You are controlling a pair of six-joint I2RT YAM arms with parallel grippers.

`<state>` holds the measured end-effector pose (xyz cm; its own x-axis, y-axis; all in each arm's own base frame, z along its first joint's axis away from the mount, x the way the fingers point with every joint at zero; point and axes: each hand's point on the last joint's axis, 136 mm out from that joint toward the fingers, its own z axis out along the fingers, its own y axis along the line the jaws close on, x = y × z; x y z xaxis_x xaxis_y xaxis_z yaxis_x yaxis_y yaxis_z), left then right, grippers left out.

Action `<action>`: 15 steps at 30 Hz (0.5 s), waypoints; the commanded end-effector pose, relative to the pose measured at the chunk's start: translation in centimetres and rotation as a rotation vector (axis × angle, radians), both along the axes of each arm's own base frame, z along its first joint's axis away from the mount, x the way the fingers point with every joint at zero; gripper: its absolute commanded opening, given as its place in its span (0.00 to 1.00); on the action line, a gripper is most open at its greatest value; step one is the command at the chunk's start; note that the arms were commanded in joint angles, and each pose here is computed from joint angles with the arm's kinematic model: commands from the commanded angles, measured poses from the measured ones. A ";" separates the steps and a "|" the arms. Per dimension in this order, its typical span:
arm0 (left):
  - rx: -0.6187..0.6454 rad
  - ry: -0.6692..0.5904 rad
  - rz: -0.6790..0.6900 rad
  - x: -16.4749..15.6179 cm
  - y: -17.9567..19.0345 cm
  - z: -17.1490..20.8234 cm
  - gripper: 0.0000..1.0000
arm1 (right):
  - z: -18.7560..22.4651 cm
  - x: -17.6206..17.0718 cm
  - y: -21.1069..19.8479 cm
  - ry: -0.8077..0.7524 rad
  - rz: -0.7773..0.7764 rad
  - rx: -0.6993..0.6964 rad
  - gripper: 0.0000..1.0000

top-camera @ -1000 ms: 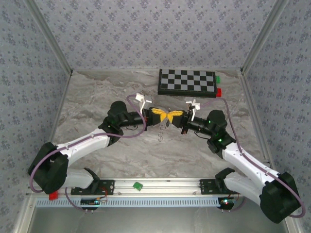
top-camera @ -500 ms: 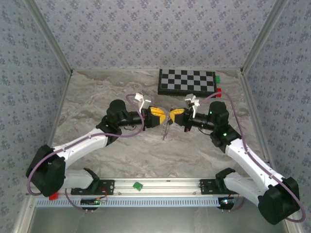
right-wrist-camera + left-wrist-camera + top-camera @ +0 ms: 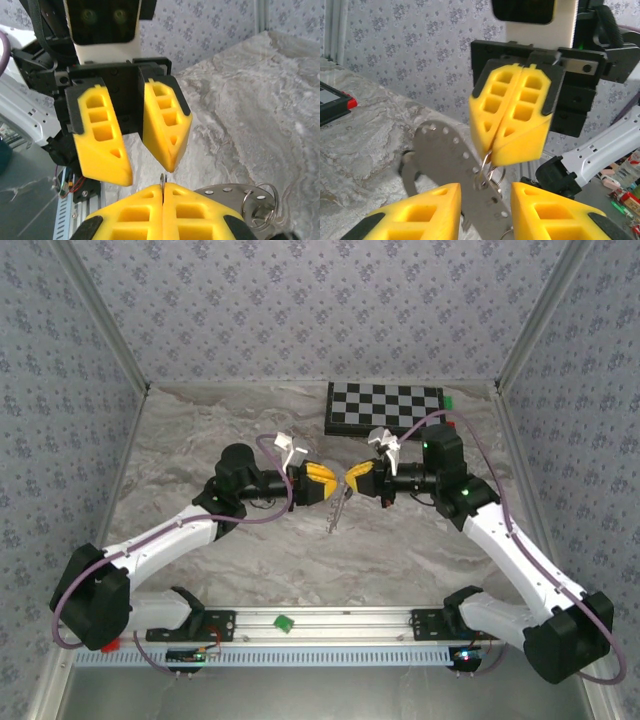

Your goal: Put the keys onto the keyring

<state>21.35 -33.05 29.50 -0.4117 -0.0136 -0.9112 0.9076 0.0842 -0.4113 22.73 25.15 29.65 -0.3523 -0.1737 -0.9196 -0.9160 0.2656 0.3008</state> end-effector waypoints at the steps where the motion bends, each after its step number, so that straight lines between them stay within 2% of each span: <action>1: -0.036 -0.077 -0.047 -0.8 0.1 2.5 0.31 | 1.2 -0.7 0.3 -0.016 0.061 0.015 0.00; 15: -0.014 -0.041 -0.084 -0.4 -0.8 1.8 0.31 | 1.1 -1.1 0.7 -0.010 0.093 0.024 0.00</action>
<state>21.20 -33.58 29.70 -0.4091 0.0117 -0.9124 0.9117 0.0467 -0.4082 22.25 25.62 29.10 -0.3708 -0.1928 -0.9085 -0.9191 0.2165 0.3292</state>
